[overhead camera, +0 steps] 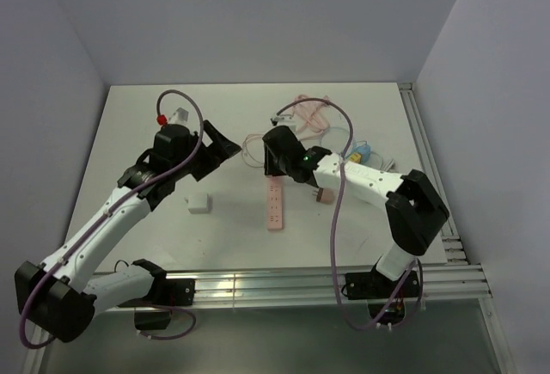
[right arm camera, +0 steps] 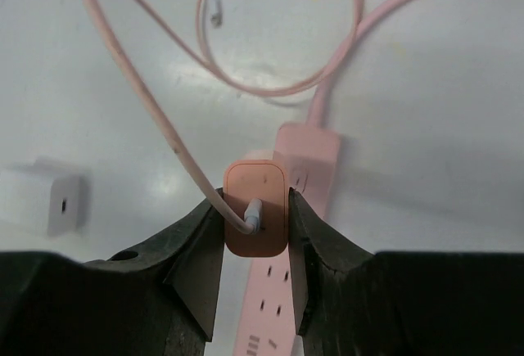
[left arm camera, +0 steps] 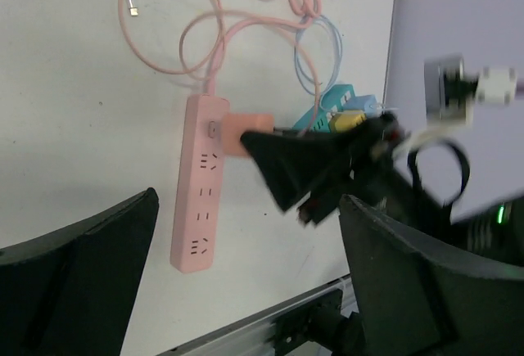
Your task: Insert the plug
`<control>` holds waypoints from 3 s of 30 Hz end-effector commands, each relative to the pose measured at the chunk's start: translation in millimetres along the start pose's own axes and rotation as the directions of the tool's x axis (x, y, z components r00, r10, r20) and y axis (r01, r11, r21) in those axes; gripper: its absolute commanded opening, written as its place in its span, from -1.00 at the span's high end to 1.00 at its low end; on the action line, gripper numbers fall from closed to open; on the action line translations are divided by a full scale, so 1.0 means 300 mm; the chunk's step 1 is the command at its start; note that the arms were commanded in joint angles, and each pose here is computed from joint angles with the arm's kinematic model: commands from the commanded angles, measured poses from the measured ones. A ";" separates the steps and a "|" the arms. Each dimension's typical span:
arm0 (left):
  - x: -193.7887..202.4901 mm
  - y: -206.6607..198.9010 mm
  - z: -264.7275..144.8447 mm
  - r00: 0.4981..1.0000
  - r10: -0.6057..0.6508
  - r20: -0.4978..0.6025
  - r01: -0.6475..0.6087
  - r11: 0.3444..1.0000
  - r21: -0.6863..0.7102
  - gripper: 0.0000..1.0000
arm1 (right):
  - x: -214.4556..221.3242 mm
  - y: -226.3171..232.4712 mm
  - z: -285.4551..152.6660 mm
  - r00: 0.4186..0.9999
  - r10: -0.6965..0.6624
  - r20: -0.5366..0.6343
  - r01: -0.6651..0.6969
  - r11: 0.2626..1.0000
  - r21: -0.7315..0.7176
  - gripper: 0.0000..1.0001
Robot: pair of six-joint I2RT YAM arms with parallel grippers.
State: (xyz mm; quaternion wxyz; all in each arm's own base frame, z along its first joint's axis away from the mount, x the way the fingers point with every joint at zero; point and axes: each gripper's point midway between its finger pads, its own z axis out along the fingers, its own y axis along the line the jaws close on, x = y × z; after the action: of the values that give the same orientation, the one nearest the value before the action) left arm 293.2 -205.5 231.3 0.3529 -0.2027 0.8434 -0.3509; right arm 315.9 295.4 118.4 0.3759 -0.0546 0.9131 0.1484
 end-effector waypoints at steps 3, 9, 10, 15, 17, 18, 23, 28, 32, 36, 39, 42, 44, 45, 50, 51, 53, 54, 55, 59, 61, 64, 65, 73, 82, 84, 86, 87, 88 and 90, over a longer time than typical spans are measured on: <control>0.062 0.076 -0.016 0.997 0.080 0.009 -0.080 0.995 0.053 -0.70 | -0.096 -0.076 0.033 0.997 0.068 -0.023 -0.064 0.989 0.133 1.00; 0.200 0.154 -0.010 0.996 0.052 -0.072 -0.040 0.987 0.152 -0.23 | -0.008 -0.076 0.033 0.990 0.113 -0.085 -0.102 0.987 0.124 1.00; 0.210 0.157 -0.006 0.996 0.044 -0.081 -0.031 0.987 0.159 -0.16 | 0.007 -0.064 0.031 0.989 0.114 -0.093 -0.103 0.988 0.118 1.00; 0.281 0.168 0.029 0.987 0.035 -0.159 -0.001 0.977 0.213 0.13 | 0.062 -0.031 0.016 0.990 0.108 -0.093 -0.096 0.987 0.126 1.00; 0.305 0.187 0.049 0.982 0.033 -0.187 0.005 0.980 0.199 0.18 | 0.087 -0.027 0.015 0.987 0.118 -0.106 -0.104 0.986 0.132 1.00; 0.318 0.185 0.052 0.979 0.033 -0.199 0.009 0.979 0.204 0.19 | 0.099 -0.032 0.015 0.987 0.118 -0.111 -0.102 0.985 0.140 1.00; 0.360 0.200 0.077 0.973 0.040 -0.228 0.005 0.981 0.194 0.15 | 0.136 -0.051 0.017 0.985 0.132 -0.115 -0.109 0.976 0.188 1.00; 0.404 0.215 0.096 0.965 0.033 -0.259 0.017 0.982 0.187 0.14 | 0.141 -0.074 0.005 0.987 0.126 -0.096 -0.101 0.969 0.226 1.00; 0.430 0.212 0.108 0.960 0.034 -0.277 0.020 0.981 0.192 0.14 | 0.125 -0.086 -0.003 0.990 0.119 -0.077 -0.096 0.964 0.247 1.00; 0.446 0.209 0.114 0.957 0.040 -0.289 0.017 0.981 0.193 0.12 | 0.132 -0.109 -0.004 0.990 0.118 -0.079 -0.091 0.954 0.286 1.00; 0.450 0.210 0.115 0.956 0.040 -0.290 0.017 0.981 0.194 0.12 | 0.136 -0.127 -0.002 0.990 0.118 -0.073 -0.090 0.947 0.308 1.00; 0.453 0.211 0.119 0.955 0.041 -0.293 0.017 0.981 0.192 0.12 | 0.153 -0.138 0.011 0.990 0.114 -0.082 -0.082 0.942 0.324 1.00; 0.459 0.216 0.122 0.954 0.041 -0.297 0.017 0.982 0.189 0.13 | 0.164 -0.130 0.020 0.989 0.117 -0.091 -0.082 0.944 0.319 1.00; 0.460 0.218 0.123 0.954 0.039 -0.298 0.018 0.982 0.187 0.13 | 0.166 -0.129 0.022 0.988 0.122 -0.095 -0.086 0.944 0.318 1.00; 0.470 0.231 0.129 0.953 0.030 -0.303 0.027 0.983 0.182 0.14 | 0.185 -0.074 0.035 0.979 0.151 -0.135 -0.112 0.959 0.259 1.00; 0.472 0.233 0.130 0.952 0.029 -0.305 0.028 0.983 0.182 0.14 | 0.189 -0.072 0.034 0.978 0.155 -0.143 -0.114 0.959 0.259 1.00; 0.478 0.238 0.131 0.950 0.029 -0.309 0.028 0.983 0.179 0.14 | 0.194 -0.066 0.038 0.976 0.164 -0.146 -0.122 0.959 0.257 1.00; 0.478 0.238 0.132 0.950 0.027 -0.310 0.031 0.983 0.180 0.14 | 0.189 -0.065 0.040 0.975 0.168 -0.143 -0.127 0.958 0.258 1.00; 0.484 0.244 0.133 0.949 0.026 -0.314 0.032 0.984 0.177 0.14 | 0.190 -0.064 0.043 0.976 0.162 -0.144 -0.120 0.958 0.259 1.00; 0.487 0.247 0.132 0.948 0.023 -0.318 0.035 0.984 0.176 0.14 | 0.185 -0.078 0.061 0.979 0.157 -0.134 -0.112 0.950 0.291 1.00; 0.488 0.249 0.128 0.948 0.024 -0.318 0.035 0.983 0.178 0.14 | 0.194 -0.084 0.067 0.979 0.148 -0.140 -0.100 0.948 0.302 1.00; 0.491 0.253 0.128 0.948 0.026 -0.318 0.034 0.983 0.179 0.14 | 0.204 -0.104 0.063 0.978 0.152 -0.143 -0.098 0.939 0.329 1.00; 0.493 0.255 0.128 0.948 0.025 -0.318 0.034 0.983 0.178 0.14 | 0.218 -0.110 0.061 0.977 0.151 -0.147 -0.095 0.939 0.331 1.00; 0.531 0.295 0.151 0.942 0.008 -0.337 0.048 0.986 0.159 0.24 | 0.334 -0.140 0.056 0.986 0.079 -0.147 -0.010 0.907 0.421 1.00; 0.522 0.307 0.136 0.948 0.014 -0.318 0.033 0.989 0.142 0.24 | 0.566 -0.193 0.049 0.977 0.039 -0.211 0.070 0.872 0.484 1.00; 0.517 0.303 0.134 0.949 0.014 -0.316 0.033 0.989 0.144 0.24 | 0.586 -0.203 0.052 0.972 0.031 -0.232 0.089 0.867 0.491 1.00; 0.511 0.296 0.135 0.951 0.015 -0.309 0.032 0.989 0.146 0.25 | 0.569 -0.213 0.064 0.974 0.029 -0.226 0.088 0.867 0.490 1.00; 0.509 0.295 0.133 0.952 0.012 -0.307 0.034 0.989 0.144 0.25 | 0.563 -0.216 0.065 0.974 0.029 -0.225 0.087 0.868 0.490 1.00; 0.507 0.296 0.132 0.952 0.011 -0.306 0.035 0.989 0.143 0.25 | 0.554 -0.213 0.063 0.975 0.028 -0.219 0.084 0.869 0.488 1.00; 0.495 0.289 0.126 0.956 0.012 -0.292 0.031 0.989 0.143 0.24 | 0.506 -0.181 0.054 0.983 0.014 -0.185 0.071 0.894 0.443 1.00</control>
State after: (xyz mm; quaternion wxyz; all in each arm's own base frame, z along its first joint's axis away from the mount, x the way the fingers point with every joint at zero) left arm 206.4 -250.0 65.4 0.2136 -0.1282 0.8673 -0.4310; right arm 289.0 290.1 58.9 0.4276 0.0661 0.9015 -0.0090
